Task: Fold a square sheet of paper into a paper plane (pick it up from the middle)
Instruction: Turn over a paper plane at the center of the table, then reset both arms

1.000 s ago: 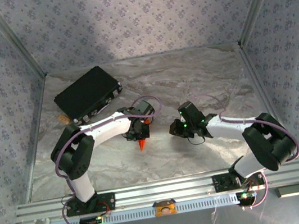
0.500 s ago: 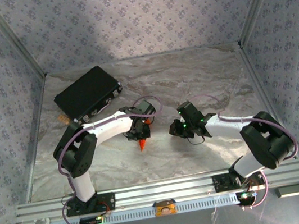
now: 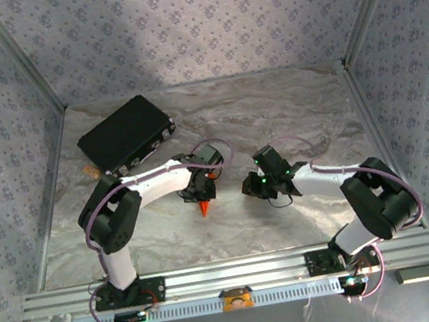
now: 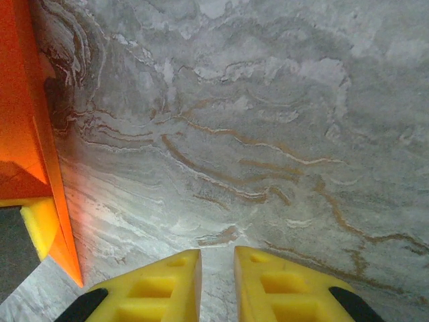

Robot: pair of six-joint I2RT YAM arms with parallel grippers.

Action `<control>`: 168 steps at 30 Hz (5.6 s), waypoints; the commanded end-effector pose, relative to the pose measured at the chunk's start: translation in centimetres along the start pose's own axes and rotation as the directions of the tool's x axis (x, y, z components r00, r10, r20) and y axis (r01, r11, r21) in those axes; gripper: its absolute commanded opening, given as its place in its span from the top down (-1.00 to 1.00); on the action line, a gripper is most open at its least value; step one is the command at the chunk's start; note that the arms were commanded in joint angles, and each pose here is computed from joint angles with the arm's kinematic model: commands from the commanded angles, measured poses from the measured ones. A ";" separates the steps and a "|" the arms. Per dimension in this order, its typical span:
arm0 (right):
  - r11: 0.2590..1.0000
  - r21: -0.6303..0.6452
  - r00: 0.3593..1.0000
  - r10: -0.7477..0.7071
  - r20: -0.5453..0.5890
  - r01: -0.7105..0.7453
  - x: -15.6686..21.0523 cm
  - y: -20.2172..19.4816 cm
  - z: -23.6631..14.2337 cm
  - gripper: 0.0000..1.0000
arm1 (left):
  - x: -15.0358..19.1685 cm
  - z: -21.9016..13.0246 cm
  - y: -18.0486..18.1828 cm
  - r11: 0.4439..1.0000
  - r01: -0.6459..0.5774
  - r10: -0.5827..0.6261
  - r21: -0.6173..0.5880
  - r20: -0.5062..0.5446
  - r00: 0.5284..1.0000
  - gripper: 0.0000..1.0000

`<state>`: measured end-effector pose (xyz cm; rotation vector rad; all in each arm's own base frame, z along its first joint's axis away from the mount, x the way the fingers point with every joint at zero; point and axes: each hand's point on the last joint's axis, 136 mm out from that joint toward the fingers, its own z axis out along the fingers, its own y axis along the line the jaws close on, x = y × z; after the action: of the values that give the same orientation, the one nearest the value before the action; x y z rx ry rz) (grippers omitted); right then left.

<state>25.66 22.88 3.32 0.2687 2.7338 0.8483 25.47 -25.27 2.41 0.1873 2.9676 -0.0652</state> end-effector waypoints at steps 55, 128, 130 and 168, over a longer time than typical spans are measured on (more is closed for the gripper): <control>0.999 -0.035 0.985 -0.007 0.170 0.013 -1.7 -3.4 -8.6 0.43 | -1.2 -2.8 -5.7 0.984 0.176 -0.176 0.015 0.108 0.978 0.31; 0.784 0.595 0.553 -0.578 0.599 0.175 -20.0 -16.2 -13.2 -0.98 | -10.3 -6.6 28.7 0.963 0.256 -0.040 -0.086 0.892 0.450 -0.99; 0.784 0.595 0.553 -0.579 0.599 0.176 -20.0 -16.2 -13.2 -0.98 | -10.7 -6.5 28.3 0.970 0.231 -0.030 -0.080 0.899 0.436 -0.99; 0.784 0.595 0.554 -0.578 0.598 0.176 -20.0 -16.2 -13.2 -0.98 | -11.3 -5.9 29.7 0.948 0.304 -0.072 -0.097 0.863 0.500 -0.99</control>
<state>38.48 -2.00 7.46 0.0302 2.0048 -0.1160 38.90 2.95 8.12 -0.1602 1.9700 0.1509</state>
